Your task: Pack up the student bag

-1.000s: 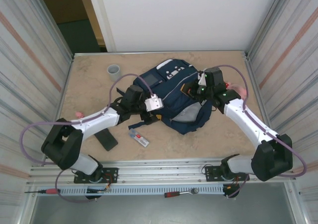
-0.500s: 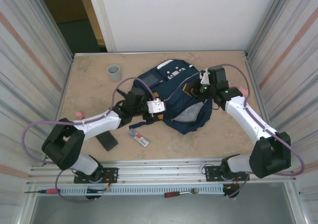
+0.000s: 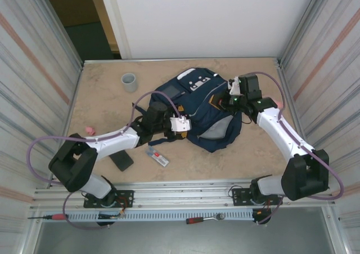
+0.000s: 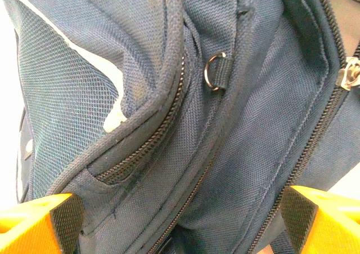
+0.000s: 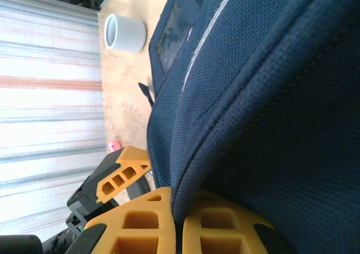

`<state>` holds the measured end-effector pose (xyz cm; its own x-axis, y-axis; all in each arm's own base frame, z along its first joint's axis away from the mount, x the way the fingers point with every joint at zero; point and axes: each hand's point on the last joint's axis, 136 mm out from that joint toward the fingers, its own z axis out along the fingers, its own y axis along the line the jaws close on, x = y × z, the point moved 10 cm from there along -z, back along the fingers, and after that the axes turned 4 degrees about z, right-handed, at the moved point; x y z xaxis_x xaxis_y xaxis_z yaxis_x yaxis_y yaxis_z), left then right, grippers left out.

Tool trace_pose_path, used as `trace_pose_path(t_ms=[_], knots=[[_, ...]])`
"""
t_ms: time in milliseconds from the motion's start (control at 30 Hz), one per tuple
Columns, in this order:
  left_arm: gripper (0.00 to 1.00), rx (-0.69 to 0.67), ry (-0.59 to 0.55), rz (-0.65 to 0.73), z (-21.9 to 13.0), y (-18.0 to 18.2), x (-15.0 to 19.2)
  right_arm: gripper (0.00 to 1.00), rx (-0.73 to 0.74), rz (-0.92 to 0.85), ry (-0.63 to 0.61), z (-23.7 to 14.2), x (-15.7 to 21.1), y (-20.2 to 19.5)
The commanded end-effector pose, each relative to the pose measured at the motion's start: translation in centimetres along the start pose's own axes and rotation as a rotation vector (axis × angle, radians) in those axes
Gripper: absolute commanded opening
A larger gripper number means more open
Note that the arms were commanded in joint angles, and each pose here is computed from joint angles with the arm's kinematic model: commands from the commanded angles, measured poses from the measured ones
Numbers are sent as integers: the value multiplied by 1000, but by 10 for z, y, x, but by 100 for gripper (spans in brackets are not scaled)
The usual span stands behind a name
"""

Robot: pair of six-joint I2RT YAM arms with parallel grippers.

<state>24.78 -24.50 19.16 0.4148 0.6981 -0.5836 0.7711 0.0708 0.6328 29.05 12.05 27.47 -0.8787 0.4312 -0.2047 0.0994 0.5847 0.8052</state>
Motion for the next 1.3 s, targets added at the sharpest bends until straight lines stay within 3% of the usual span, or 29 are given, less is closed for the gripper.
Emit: trace_pose_path(t_ms=[0, 167, 333, 533, 733, 967, 1067, 1100, 1200, 1267], knots=[[92, -90, -174, 104, -23, 9, -34, 0, -159, -113, 103, -7, 4, 29], [93, -82, -164, 136, -28, 3, -30, 0, -170, -128, 142, -6, 6, 28], [95, -161, -230, 185, -24, 8, -35, 0, -162, -140, 164, -5, 7, 27], [95, -121, -241, 196, -5, 14, -33, 0, -157, -144, 169, -4, 7, 26], [66, -97, -248, 130, 18, 15, -24, 0, -173, -153, 183, -4, 6, 29], [4, -74, -282, 70, 22, 16, -24, 0, -159, -159, 158, -5, 3, 27], [0, -68, -281, 55, 18, 17, -22, 0, -153, -164, 132, -9, 1, 27], [0, -64, -278, 46, 16, 17, -22, 5, -146, -164, 124, -10, 1, 27], [0, -66, -253, 9, 12, 20, -21, 37, -60, -180, 61, -24, 6, 26], [0, -72, -232, -33, 9, 24, -20, 49, 39, -216, -1, -39, 17, 25]])
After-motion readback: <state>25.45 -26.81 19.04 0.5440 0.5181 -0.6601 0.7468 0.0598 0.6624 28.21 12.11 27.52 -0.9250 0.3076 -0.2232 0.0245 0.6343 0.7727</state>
